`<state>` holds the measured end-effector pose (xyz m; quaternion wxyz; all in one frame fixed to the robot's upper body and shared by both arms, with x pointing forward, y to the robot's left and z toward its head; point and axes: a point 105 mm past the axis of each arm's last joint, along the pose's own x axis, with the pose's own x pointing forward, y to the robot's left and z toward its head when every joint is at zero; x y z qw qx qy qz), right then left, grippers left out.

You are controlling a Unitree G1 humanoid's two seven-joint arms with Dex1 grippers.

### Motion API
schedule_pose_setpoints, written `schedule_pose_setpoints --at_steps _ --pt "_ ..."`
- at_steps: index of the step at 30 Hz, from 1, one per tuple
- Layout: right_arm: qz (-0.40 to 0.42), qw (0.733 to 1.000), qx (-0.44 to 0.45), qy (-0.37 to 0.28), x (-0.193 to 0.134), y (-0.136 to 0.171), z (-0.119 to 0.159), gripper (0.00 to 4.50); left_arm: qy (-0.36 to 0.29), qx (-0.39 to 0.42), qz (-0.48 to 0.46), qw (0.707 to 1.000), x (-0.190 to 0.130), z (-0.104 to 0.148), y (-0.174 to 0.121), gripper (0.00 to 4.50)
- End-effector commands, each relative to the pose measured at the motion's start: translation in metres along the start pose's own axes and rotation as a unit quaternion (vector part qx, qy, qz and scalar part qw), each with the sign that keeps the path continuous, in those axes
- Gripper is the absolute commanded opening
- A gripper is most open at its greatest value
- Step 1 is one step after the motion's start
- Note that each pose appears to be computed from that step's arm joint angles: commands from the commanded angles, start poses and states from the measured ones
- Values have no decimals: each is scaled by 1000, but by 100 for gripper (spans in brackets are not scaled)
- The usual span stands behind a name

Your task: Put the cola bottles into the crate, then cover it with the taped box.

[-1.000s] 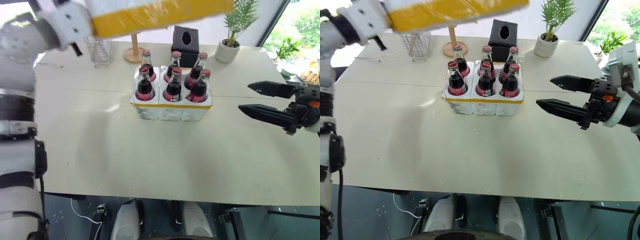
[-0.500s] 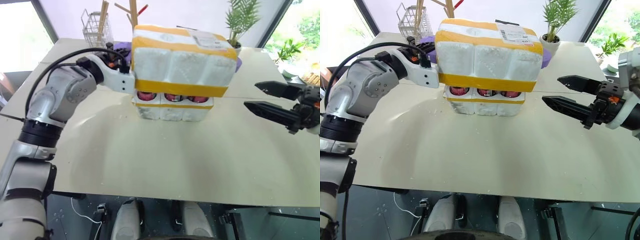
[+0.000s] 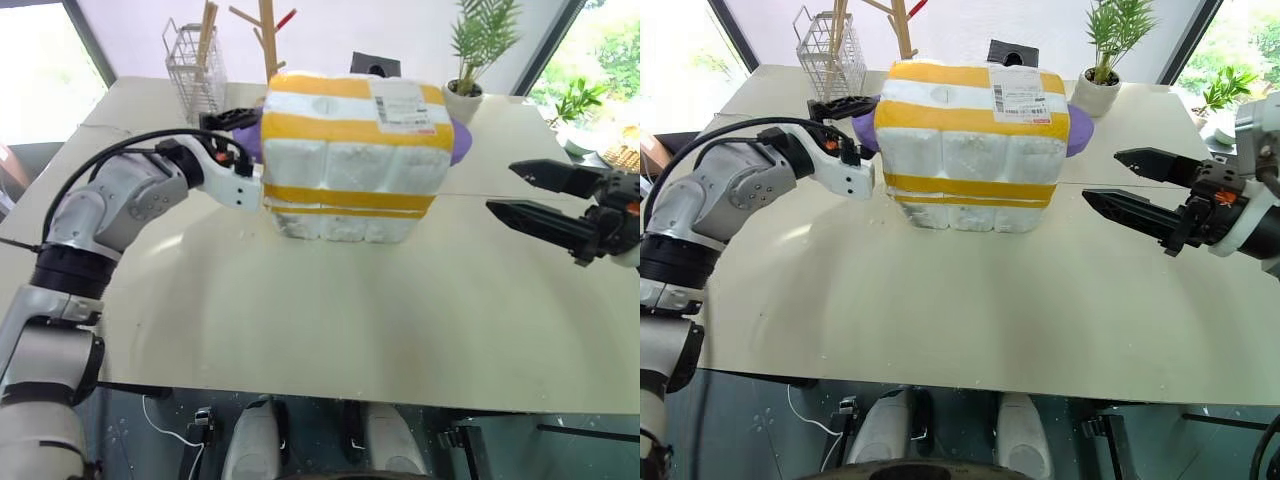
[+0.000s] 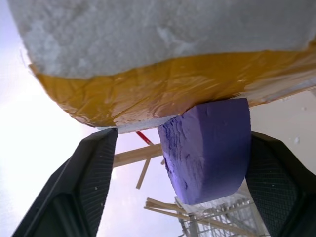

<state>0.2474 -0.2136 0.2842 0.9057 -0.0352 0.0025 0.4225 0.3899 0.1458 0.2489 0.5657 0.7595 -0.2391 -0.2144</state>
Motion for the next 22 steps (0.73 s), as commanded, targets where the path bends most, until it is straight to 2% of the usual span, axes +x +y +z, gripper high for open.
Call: schedule_pose_setpoints --at_steps 1,4,7,8,9,10,11,12,13,16,21,22 --pt "0 1000 -18 -11 -1 1 7 450 -11 -18 20 1000 -21 1 7 377" --pt "-4 1000 -16 -6 -3 -1 5 450 -29 -78 17 996 -40 8 -1 377" --pt "-14 1000 -10 5 -9 -5 -1 450 -42 -208 30 977 -67 13 -3 377" --pt "-20 1000 -8 10 -11 -8 -4 450 -38 -288 32 956 -75 10 -3 377" --pt "-26 1000 -8 16 -13 -11 -7 450 -19 -413 27 910 -83 -1 -8 377" --pt "-29 999 -9 20 -14 -13 -9 450 -9 -527 10 850 -90 -6 -15 377" --pt "-31 999 -9 23 -14 -16 -10 450 -24 -628 1 778 -97 -9 -14 377" --pt "-30 999 -9 24 -14 -17 -11 450 -38 -682 -6 730 -101 -8 -10 377" --pt "-29 999 -10 25 -14 -19 -11 450 -49 -712 -23 700 -107 -9 -6 377" --pt "-18 999 -16 29 -9 -24 -10 450 -70 -744 -71 661 -123 -16 9 377" --pt "8 999 -22 45 2 -29 -14 450 -98 -752 -131 638 -134 -18 23 377" --pt "13 998 -23 49 3 -30 -15 450 -97 -740 -137 652 -133 -18 24 377"
